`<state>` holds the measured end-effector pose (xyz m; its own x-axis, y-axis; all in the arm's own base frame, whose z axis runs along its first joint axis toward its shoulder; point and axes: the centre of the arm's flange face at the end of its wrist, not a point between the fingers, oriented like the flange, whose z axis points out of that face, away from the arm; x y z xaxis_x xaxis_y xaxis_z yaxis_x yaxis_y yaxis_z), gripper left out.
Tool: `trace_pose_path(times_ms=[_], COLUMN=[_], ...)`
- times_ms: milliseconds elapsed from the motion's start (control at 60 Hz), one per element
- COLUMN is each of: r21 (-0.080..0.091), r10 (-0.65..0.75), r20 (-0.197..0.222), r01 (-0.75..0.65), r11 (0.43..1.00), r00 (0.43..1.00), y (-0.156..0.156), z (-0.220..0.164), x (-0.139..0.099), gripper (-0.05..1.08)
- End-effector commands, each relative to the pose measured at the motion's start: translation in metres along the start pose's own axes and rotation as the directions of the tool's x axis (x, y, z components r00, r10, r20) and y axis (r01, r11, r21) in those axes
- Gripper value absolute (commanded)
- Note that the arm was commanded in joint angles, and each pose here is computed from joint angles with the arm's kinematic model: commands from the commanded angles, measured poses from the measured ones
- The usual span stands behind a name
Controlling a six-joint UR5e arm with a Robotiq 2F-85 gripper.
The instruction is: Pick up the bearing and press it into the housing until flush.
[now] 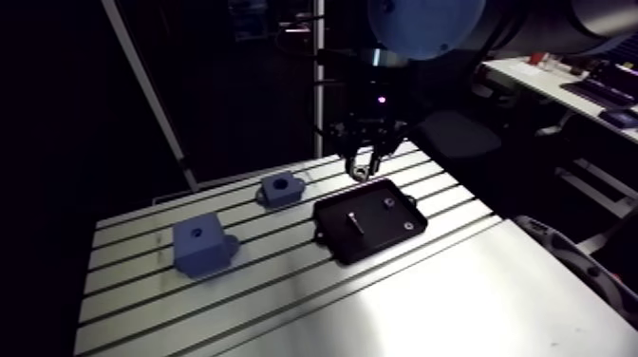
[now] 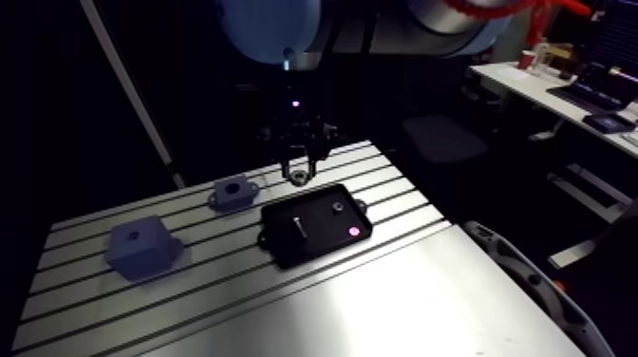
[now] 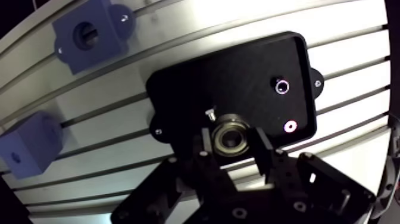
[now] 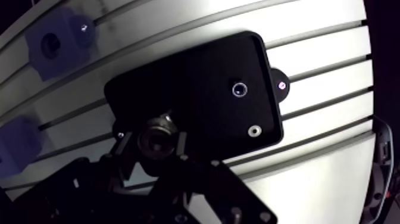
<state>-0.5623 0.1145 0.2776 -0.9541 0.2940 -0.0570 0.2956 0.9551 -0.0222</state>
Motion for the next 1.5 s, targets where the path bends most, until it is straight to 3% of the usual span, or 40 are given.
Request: trace_pose_path(times_ms=[17, 100, 233, 367, 700, 950, 1500], r21=[-0.02, -0.027, -0.057, -0.068, -0.064, -0.055, -0.048], r10=[-0.16, -0.2, -0.267, -0.317, -0.355, -0.34, -0.327], r20=[-0.036, -0.039, -0.027, -0.022, -0.012, 0.021, 0.037], r01=[0.159, 0.2, 0.265, 0.315, 0.353, 0.341, 0.328], r11=[0.987, 0.98, 0.962, 0.947, 0.933, 0.938, 0.943], r00=[0.986, 0.979, 0.963, 0.948, 0.935, 0.94, 0.944], y=[-0.032, -0.044, -0.076, -0.103, -0.141, -0.145, -0.157], z=[-0.033, -0.033, -0.024, -0.016, -0.003, 0.022, 0.056], x=[0.011, 0.018, 0.036, 0.05, 0.072, 0.078, 0.084], gripper=[0.68, 0.69, 0.69, 0.69, 0.69, 0.69, 0.69])
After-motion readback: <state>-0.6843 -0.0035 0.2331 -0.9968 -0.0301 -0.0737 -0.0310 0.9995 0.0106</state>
